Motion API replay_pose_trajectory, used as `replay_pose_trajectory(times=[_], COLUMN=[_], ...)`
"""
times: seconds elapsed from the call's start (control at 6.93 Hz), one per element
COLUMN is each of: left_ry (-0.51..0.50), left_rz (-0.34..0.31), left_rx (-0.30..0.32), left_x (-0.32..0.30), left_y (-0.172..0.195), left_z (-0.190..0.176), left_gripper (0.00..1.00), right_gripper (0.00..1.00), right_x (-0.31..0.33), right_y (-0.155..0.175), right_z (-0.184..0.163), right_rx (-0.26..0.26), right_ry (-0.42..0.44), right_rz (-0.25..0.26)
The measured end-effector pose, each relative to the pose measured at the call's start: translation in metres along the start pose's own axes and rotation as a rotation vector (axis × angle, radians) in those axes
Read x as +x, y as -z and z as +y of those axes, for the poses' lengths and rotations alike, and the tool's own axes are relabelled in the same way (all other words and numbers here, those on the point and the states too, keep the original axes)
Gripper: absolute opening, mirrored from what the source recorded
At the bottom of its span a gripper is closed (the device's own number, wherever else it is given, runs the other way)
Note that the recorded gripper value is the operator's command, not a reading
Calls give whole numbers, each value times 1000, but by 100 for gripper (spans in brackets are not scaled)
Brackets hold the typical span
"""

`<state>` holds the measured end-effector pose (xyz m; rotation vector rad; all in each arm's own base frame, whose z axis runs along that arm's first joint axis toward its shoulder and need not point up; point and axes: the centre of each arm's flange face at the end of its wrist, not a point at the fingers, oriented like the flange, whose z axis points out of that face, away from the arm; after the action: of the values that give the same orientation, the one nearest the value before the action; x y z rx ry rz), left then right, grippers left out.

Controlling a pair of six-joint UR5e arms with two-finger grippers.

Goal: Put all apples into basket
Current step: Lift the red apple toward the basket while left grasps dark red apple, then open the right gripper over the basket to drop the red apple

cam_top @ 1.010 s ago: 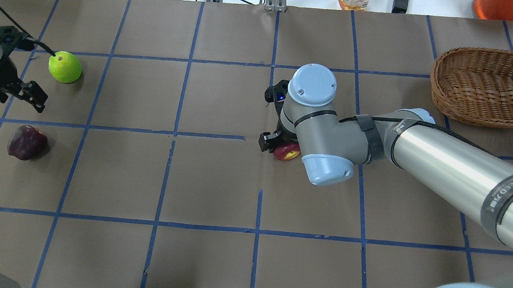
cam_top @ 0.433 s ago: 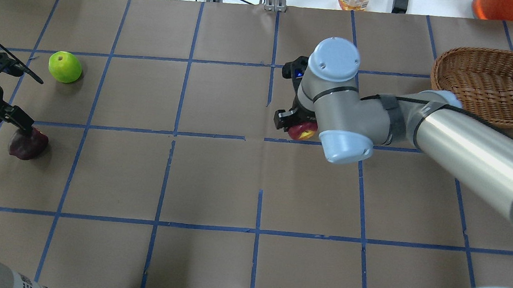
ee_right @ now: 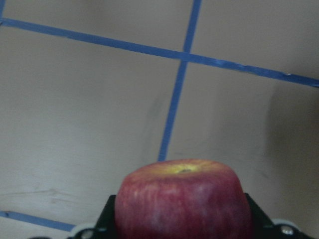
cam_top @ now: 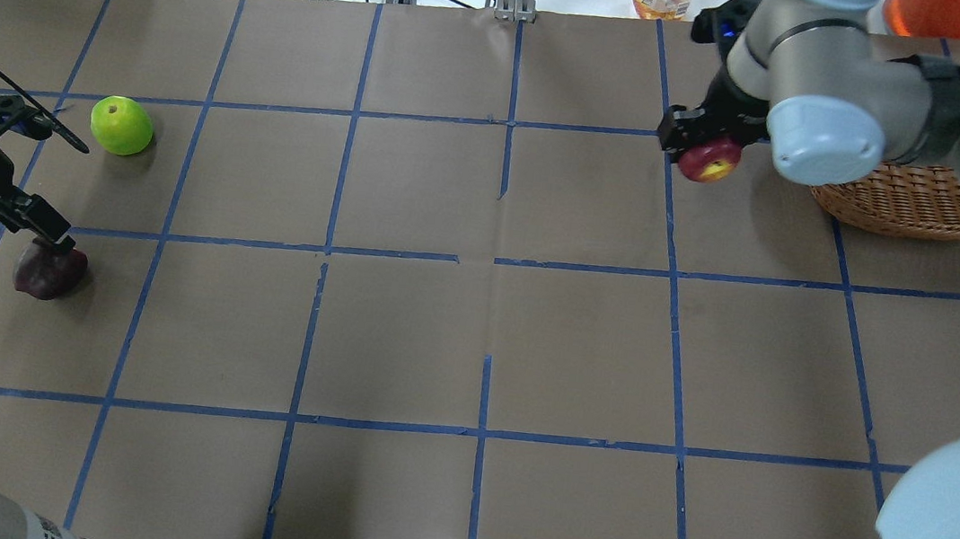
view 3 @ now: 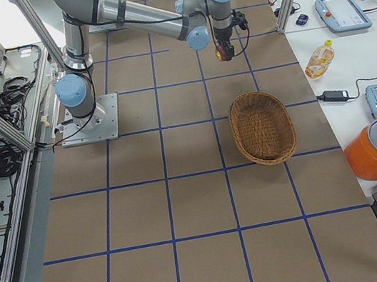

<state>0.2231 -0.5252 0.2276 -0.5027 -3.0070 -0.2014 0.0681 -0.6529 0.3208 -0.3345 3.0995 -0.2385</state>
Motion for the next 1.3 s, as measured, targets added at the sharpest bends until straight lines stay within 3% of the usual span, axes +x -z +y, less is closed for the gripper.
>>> replay_pose_trajectory(times=[0.29, 0.58, 0.72, 0.87, 1.01, 1.15, 1.3], left_ry=[13, 43, 49, 49, 46, 44, 42], left_rz=[15, 22, 25, 27, 22, 15, 6], left_rx=[-20, -28, -30, -32, -29, -24, -20], left_x=[1, -3, -5, -6, -7, -8, -6], left_y=[-15, -29, -34, -39, -40, -40, -37], left_z=[3, 8, 8, 7, 6, 5, 2], left_gripper=[100, 100, 100, 67, 71, 82, 84], right_gripper=[22, 22, 36, 43, 99, 100, 100], right_x=[133, 237, 284, 322, 344, 354, 358], right_y=[-7, -43, -66, -82, -86, -87, -87], right_z=[-9, 15, 33, 48, 53, 51, 49], right_rx=[-26, -42, -29, 2, 38, 65, 77], right_ry=[12, 117, 148, 154, 169, 184, 191], right_rz=[23, 17, 19, 19, 22, 22, 16])
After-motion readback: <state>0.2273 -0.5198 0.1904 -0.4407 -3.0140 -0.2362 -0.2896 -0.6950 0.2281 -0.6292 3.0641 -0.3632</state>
